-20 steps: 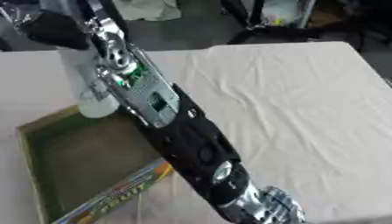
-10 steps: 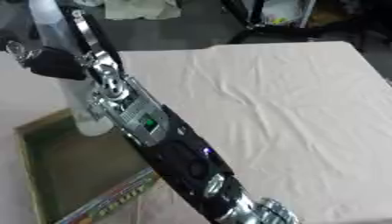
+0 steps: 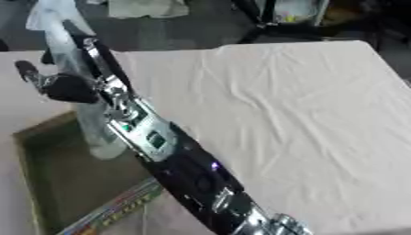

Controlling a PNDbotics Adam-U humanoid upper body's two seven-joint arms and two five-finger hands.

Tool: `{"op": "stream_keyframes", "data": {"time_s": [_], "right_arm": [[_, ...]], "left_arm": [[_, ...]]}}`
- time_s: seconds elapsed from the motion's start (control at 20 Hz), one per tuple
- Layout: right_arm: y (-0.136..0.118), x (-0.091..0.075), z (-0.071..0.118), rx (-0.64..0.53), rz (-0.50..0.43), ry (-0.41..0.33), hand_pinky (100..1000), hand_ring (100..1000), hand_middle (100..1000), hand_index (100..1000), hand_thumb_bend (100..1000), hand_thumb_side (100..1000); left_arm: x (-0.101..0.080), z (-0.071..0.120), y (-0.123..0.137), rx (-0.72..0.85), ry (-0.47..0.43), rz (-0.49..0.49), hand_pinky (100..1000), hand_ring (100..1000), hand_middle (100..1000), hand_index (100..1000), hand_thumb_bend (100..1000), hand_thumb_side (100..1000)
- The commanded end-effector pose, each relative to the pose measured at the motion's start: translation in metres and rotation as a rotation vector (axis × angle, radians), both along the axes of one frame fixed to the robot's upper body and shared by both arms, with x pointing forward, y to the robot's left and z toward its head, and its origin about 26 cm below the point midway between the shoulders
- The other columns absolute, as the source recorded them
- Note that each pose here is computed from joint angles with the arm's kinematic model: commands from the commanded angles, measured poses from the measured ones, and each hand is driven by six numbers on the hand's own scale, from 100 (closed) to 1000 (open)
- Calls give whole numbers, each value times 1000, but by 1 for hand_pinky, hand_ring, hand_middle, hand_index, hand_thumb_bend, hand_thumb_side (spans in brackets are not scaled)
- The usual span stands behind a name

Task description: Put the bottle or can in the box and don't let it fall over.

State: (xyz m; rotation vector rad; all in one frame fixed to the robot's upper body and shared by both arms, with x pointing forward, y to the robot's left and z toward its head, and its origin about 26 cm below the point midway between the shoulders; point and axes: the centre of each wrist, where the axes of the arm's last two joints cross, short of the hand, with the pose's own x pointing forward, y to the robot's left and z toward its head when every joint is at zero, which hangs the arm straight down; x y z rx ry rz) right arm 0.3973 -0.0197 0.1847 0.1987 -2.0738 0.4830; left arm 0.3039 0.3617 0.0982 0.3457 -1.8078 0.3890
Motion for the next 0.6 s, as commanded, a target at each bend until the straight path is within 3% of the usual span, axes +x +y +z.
{"op": "stream_keyframes", "data": {"time_s": [0.05, 0.3, 0.45, 0.6], "right_arm": [[1, 3, -2, -20, 7, -15, 197, 397, 473, 465, 443, 100], [-4, 8, -13, -39, 6, 11, 265, 435, 508, 489, 519, 100], [-8, 9, -15, -52, 8, 16, 322, 495, 570, 520, 603, 100], [-12, 10, -16, -85, 20, 16, 408, 601, 676, 605, 670, 119]], "left_arm": [[0, 11, 5, 23, -29, 8, 796, 769, 696, 746, 579, 754], [0, 11, 5, 23, -27, 10, 796, 769, 696, 746, 579, 754], [-1, 10, 6, 24, -25, 12, 796, 769, 695, 746, 578, 754], [-1, 10, 6, 25, -24, 13, 796, 769, 694, 746, 579, 753]]}}
